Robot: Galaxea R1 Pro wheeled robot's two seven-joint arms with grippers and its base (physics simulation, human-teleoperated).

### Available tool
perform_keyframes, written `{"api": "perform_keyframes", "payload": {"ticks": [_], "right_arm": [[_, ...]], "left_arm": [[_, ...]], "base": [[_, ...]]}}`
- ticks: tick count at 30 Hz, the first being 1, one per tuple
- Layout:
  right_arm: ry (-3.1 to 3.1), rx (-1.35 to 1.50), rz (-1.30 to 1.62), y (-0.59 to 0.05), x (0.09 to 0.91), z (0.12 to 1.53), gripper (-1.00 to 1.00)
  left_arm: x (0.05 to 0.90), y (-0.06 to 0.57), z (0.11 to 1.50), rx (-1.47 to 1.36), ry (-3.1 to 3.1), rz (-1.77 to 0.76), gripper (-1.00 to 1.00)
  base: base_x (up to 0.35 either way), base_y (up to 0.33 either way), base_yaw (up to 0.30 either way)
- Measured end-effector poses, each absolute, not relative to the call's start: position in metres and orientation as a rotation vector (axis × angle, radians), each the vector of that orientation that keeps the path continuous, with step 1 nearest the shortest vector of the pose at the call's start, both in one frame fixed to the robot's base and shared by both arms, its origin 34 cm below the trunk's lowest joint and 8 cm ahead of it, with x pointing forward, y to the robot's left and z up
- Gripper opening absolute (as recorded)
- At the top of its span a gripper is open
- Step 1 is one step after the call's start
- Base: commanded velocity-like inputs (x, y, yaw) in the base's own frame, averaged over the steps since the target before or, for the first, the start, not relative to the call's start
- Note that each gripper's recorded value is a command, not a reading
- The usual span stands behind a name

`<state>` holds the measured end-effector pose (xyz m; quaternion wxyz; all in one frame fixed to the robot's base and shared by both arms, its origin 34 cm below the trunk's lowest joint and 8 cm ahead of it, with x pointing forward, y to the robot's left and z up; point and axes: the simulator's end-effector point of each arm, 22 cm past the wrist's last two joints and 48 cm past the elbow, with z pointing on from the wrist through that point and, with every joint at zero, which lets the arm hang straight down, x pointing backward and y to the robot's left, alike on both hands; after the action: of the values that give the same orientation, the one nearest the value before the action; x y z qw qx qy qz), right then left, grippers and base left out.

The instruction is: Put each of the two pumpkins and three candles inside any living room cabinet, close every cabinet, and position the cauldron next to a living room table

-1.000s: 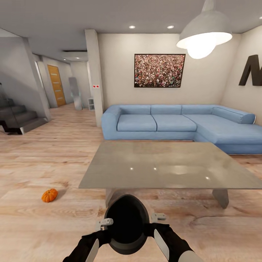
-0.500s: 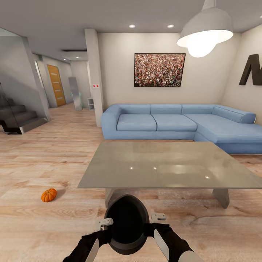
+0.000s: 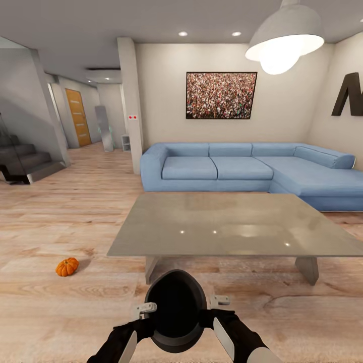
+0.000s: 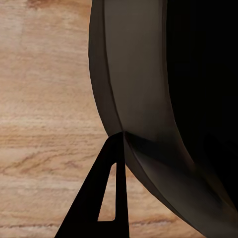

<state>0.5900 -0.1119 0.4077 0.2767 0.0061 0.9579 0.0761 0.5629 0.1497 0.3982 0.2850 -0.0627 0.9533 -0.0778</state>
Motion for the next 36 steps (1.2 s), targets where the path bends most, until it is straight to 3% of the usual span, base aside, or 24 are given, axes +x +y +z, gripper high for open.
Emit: {"api": "perform_keyframes", "payload": {"ticks": [36], "right_arm": [[2.571, 0.016, 0.204, -0.112, 0.577, 0.353, -1.00]], "left_arm": [[0.550, 0.150, 0.344, -0.168, 2.548, -0.209, -1.00]], "base": [[0.008, 0.000, -0.018]]}}
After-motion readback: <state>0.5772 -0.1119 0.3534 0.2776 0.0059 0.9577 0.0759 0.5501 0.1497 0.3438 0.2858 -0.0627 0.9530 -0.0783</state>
